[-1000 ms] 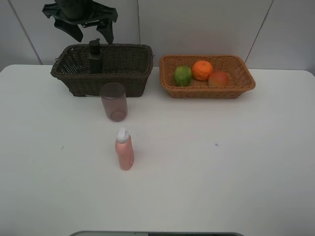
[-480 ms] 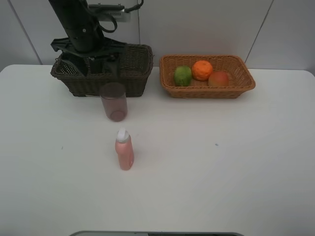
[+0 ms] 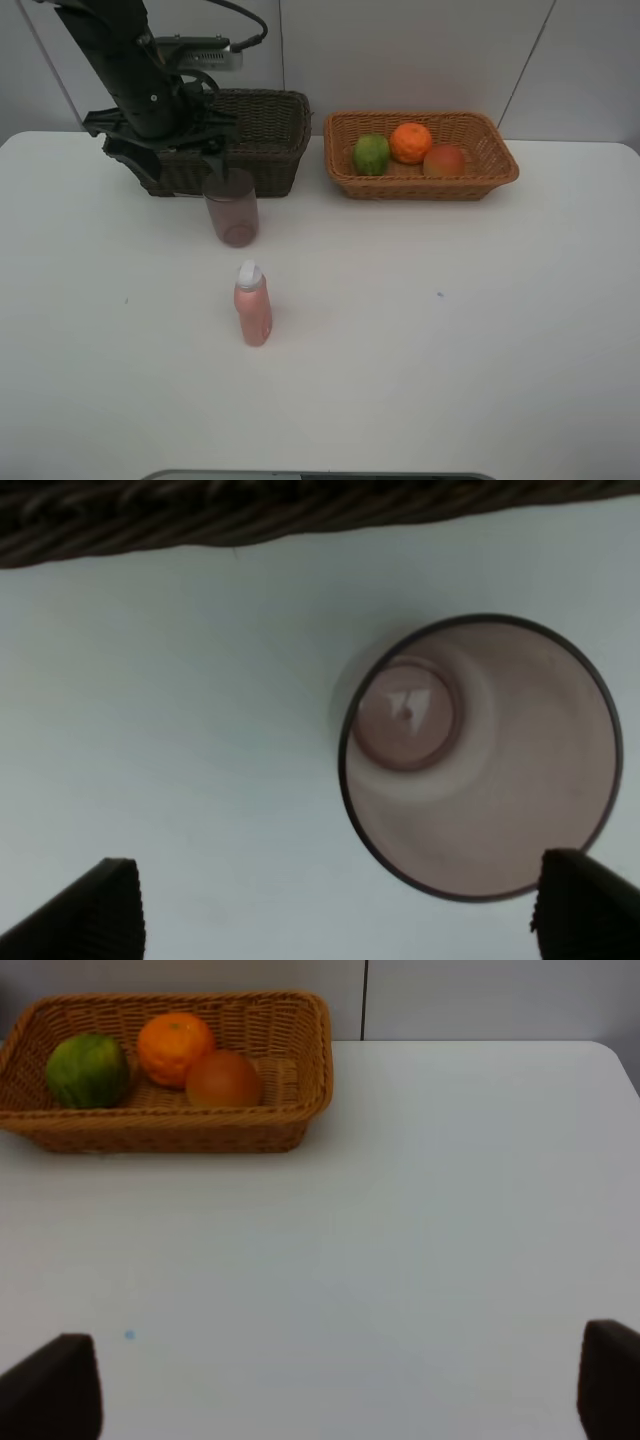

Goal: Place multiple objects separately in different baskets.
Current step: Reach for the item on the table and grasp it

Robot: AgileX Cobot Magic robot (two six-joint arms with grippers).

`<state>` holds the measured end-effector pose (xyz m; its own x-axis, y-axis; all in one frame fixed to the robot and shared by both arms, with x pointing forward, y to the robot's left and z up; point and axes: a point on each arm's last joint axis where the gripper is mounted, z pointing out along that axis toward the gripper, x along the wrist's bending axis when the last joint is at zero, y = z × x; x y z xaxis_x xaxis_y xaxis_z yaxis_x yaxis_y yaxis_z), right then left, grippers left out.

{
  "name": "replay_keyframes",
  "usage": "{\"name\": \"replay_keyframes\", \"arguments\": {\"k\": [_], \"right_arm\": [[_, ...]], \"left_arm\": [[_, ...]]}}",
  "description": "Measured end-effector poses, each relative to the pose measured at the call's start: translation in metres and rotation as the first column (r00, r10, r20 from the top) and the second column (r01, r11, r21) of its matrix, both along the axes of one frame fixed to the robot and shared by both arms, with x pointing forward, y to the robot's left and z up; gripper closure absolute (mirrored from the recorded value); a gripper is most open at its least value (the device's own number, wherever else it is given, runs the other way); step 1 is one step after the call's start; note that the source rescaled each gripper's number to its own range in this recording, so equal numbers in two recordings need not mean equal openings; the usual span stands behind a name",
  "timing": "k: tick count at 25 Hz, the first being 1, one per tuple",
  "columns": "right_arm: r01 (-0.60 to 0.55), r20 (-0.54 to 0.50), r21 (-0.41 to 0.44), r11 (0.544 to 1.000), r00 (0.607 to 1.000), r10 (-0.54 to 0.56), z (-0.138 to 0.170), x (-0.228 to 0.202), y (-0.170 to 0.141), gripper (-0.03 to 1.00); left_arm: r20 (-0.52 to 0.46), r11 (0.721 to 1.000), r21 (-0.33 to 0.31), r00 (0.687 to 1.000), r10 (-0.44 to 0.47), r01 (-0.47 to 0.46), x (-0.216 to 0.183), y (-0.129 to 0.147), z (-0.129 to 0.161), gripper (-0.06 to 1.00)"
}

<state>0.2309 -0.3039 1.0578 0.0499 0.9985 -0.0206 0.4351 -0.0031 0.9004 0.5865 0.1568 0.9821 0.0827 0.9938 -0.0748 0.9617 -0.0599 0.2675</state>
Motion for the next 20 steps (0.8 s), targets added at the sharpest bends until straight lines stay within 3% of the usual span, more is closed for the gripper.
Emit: {"name": "replay_keyframes", "arguments": {"k": [6, 20], "right_arm": [[0.0, 0.0, 0.0, 1.0, 1.0, 0.0, 0.0, 0.0, 0.0, -0.03], [0.0, 0.0, 0.0, 1.0, 1.0, 0.0, 0.0, 0.0, 0.0, -0.03]], "left_arm": [[0.019, 0.997, -0.017, 0.997, 0.07, -0.07, 0.005, 0.006, -0.007, -0.05], [0.001, 0.995, -0.022, 0.995, 0.101, -0.101, 0.011, 0.004, -0.03, -0.05]]}}
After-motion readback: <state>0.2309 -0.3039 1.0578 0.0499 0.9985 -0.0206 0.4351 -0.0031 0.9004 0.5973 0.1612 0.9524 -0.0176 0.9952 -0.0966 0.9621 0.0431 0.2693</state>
